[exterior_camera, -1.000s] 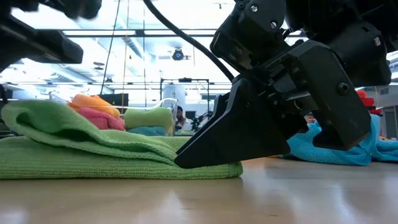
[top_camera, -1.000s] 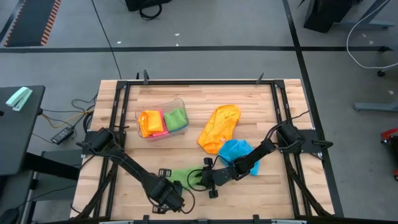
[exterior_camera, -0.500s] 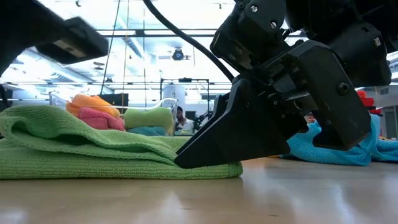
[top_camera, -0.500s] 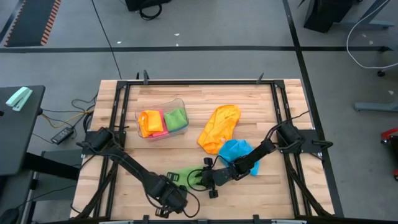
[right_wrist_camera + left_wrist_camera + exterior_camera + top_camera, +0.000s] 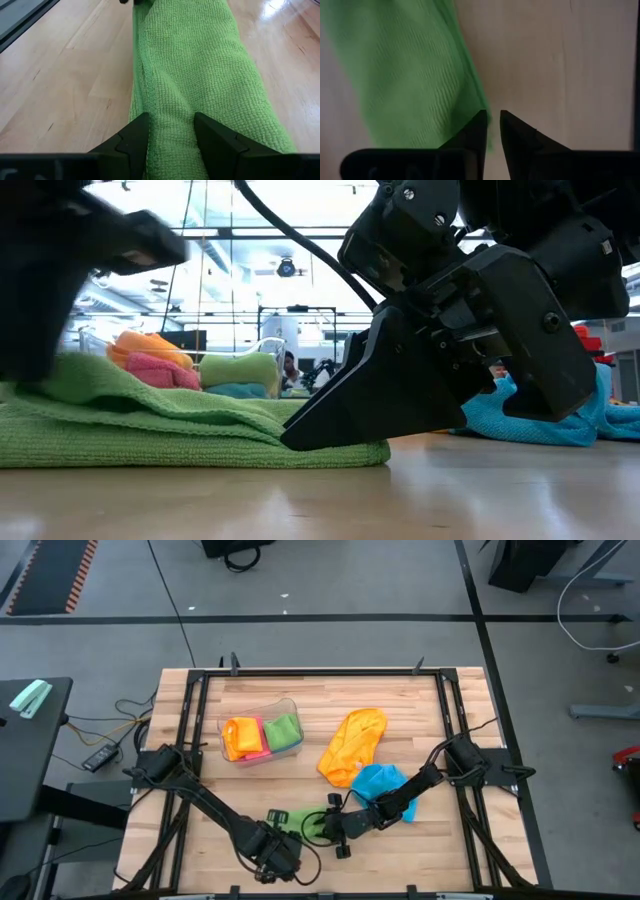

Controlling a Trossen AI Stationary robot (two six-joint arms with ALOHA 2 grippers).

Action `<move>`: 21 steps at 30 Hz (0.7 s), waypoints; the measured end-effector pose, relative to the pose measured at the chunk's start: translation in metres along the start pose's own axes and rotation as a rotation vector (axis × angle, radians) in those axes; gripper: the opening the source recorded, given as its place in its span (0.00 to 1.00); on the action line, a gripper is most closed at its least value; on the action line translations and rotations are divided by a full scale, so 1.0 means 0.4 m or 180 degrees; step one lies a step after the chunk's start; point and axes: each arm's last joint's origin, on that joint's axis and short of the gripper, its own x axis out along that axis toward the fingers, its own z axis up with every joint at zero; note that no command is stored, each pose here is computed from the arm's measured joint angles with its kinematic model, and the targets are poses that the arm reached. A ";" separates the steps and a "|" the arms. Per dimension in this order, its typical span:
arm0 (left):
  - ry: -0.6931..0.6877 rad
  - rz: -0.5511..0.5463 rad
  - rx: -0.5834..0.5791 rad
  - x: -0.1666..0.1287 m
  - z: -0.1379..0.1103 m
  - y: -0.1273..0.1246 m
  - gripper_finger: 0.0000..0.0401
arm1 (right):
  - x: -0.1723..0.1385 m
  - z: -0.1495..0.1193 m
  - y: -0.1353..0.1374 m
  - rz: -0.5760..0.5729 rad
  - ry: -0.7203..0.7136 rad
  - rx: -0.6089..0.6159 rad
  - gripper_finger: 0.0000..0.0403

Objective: Fold microfiber towels
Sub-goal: Fold the green microfiber towel

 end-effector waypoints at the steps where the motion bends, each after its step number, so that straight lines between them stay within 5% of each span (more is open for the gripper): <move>1: 0.0070 -0.0049 -0.0094 0.000 -0.003 0.000 0.14 | 0.000 0.000 0.000 0.0000 0.0000 0.0000 0.42; 7: 0.0331 -0.0465 -0.0403 -0.001 -0.009 -0.012 0.12 | 0.000 0.000 0.000 0.0000 0.0000 0.0001 0.42; 12: 0.0191 -0.0838 -0.0233 -0.004 0.008 -0.028 0.12 | 0.000 0.000 0.000 0.0000 0.0000 0.0001 0.42; 21: -0.0375 0.0225 0.0128 -0.003 0.019 0.000 0.10 | 0.000 0.000 0.000 0.0000 -0.0001 0.0007 0.42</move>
